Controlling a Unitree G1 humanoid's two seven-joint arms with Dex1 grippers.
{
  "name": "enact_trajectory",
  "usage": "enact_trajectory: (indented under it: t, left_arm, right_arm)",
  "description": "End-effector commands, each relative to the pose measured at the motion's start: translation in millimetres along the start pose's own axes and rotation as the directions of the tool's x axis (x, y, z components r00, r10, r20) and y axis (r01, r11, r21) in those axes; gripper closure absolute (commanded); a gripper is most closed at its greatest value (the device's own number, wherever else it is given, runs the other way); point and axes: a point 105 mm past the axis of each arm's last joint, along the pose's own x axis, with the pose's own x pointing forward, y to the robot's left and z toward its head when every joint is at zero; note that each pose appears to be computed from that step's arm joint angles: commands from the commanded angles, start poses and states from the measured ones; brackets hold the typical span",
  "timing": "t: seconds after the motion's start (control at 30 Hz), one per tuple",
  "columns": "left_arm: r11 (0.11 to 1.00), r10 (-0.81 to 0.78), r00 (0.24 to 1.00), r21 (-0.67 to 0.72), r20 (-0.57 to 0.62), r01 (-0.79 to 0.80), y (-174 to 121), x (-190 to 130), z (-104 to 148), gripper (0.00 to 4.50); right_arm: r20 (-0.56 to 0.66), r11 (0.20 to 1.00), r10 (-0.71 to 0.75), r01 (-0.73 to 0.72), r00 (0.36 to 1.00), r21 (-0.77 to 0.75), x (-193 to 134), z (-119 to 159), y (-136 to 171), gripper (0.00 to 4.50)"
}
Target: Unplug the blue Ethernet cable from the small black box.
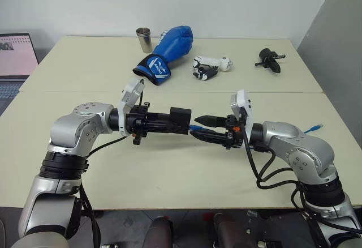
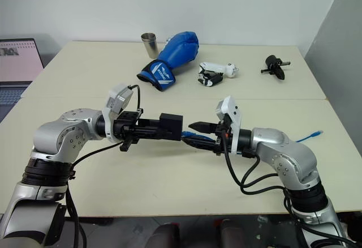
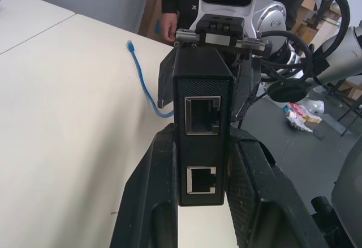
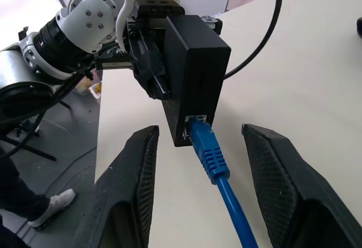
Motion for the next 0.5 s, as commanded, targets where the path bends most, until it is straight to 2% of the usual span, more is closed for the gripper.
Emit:
enact_trajectory:
  t: [0.03, 0.5]
  left_arm:
    - [0.999, 0.001, 1.000, 0.052, 0.009, -0.002, -2.9, -3.2, 14.1, 3.73]
    - [0.999, 0.004, 1.000, 0.050, 0.017, -0.005, -2.9, -0.3, 13.6, 3.73]
  right_arm:
    - [0.032, 1.000, 0.020, -0.020, 0.999, -0.013, -0.3, 11.3, 0.5, 2.03]
    - [0.014, 0.999, 0.046, -0.046, 0.999, -0.016, 1.2, 10.3, 1.7, 2.03]
